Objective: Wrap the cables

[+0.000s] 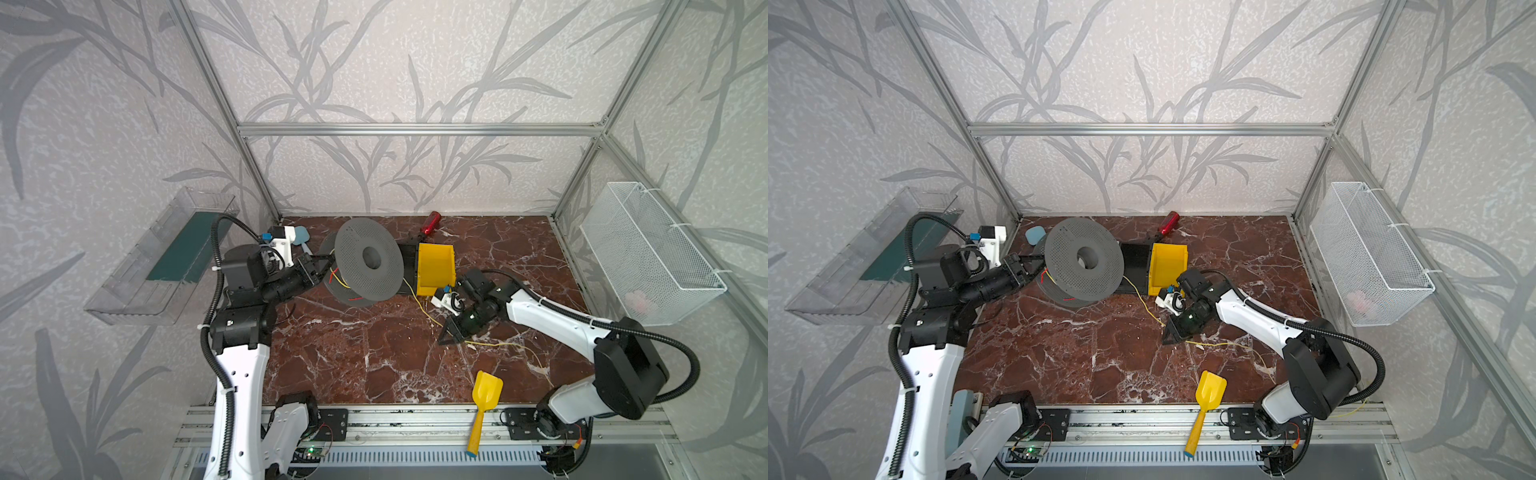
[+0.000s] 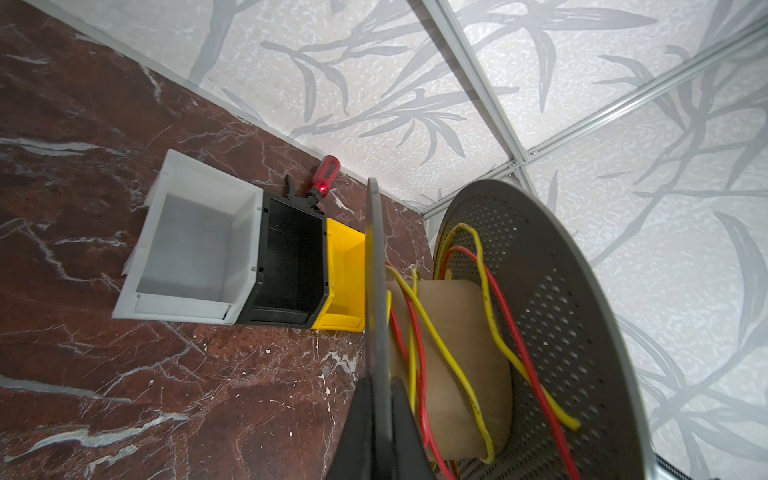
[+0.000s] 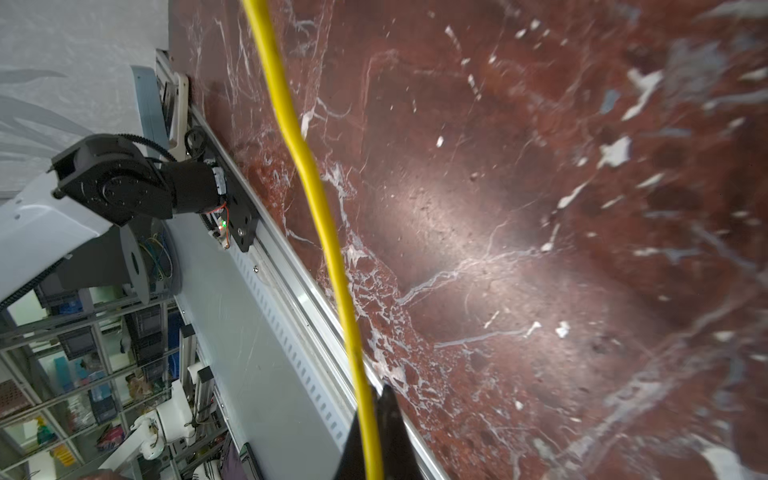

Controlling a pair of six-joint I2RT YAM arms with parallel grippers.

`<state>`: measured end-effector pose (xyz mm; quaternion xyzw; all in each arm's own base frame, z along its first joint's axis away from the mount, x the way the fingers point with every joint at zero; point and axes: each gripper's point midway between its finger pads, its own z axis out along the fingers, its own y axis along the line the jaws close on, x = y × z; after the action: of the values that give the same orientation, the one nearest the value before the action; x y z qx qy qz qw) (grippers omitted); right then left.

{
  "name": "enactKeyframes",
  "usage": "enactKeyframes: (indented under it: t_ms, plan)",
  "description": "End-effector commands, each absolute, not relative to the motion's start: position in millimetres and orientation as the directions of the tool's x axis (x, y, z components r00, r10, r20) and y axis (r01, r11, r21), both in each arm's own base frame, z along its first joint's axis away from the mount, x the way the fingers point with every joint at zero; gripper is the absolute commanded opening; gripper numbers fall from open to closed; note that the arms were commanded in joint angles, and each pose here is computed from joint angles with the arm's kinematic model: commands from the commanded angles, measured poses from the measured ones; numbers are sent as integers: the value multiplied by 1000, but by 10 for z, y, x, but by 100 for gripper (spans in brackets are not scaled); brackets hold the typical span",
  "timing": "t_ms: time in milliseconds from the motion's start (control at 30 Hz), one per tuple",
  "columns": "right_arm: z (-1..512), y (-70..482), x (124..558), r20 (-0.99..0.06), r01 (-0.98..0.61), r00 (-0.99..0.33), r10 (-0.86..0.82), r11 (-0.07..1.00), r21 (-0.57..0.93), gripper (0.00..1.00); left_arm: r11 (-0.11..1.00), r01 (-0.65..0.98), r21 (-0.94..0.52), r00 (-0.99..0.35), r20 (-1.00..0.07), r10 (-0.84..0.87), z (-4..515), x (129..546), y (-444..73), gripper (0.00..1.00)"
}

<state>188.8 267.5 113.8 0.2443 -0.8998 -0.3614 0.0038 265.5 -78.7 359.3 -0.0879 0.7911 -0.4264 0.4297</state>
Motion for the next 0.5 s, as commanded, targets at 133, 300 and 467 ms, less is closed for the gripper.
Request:
enactKeyframes:
  t_ms: [133, 300, 467]
  plan:
    - [1316, 2368, 2316, -122, -399, -907, -403, 731, 553, 0, 621, 449, -642, -597, -733, -326, 3847, 2182, -1072, 0]
    - [1653, 2321, 2586, -170, -398, -915, -366, 746, 534, 0, 649, 433, -626, -622, -728, -287, 3668, 2040, -1096, 0]
    - [1886, 2407, 2776, -192, -401, -915, -356, 735, 547, 0, 675, 457, -579, -655, -733, -185, 3391, 1879, -1229, 0]
